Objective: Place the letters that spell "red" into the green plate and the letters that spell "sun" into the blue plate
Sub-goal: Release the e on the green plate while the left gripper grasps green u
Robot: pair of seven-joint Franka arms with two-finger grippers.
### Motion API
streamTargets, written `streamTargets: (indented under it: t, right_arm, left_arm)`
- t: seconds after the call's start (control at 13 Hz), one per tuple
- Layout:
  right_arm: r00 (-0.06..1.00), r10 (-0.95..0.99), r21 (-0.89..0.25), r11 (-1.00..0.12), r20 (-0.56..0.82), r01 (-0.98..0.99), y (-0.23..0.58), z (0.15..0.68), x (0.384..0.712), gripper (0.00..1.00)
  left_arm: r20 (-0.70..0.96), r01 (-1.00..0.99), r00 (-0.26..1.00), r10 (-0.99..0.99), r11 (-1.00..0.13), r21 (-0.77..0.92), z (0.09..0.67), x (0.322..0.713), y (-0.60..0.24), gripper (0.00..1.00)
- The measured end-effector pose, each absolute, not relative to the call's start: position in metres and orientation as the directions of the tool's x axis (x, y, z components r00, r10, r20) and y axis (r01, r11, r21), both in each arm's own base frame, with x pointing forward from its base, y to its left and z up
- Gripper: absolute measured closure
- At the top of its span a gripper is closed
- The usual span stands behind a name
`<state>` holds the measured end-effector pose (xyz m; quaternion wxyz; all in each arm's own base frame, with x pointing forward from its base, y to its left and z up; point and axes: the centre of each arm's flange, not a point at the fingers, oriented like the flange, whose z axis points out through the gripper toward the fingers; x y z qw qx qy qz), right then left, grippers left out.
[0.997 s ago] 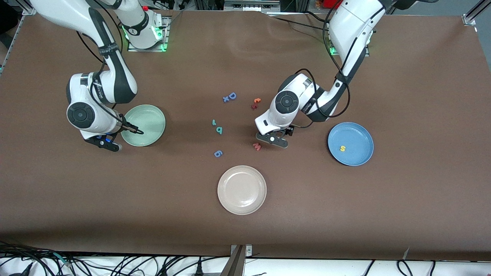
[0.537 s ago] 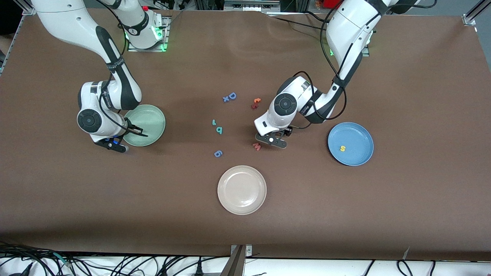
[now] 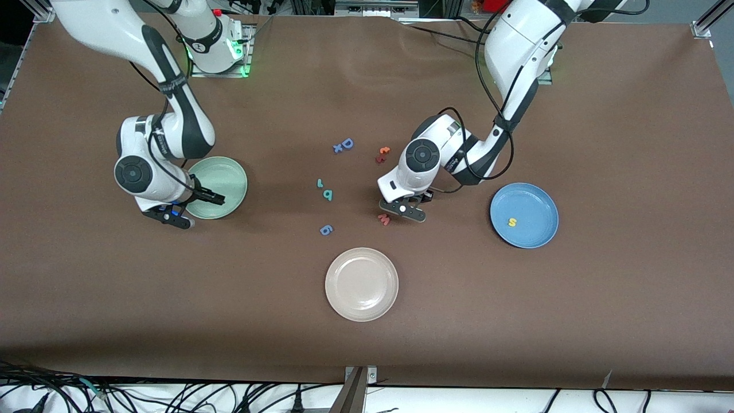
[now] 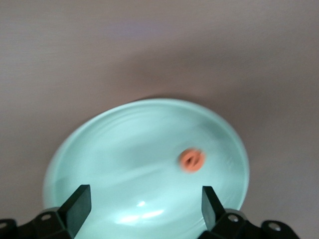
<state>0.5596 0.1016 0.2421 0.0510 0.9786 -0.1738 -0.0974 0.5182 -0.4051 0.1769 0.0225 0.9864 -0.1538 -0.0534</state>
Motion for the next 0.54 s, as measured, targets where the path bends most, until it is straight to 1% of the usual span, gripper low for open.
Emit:
streamTargets:
  t: [0.31, 0.54]
  right_arm:
    - [0.879, -0.442, 0.107, -0.897, -0.178, -0.429, 0.181, 0.306, 0.553, 0.01]
    - [0.844, -0.507, 0.091, -0.862, -0.176, -0.498, 0.222, 0.321, 0.547, 0.01]
  left_arm:
    - [-0.092, -0.287, 0.952, -0.291, -0.956, 0.059, 0.183, 0.526, -0.4, 0.68]
    - [-0.109, -0.255, 0.96, -0.257, -0.966, 0.032, 0.223, 0.548, -0.378, 0.68]
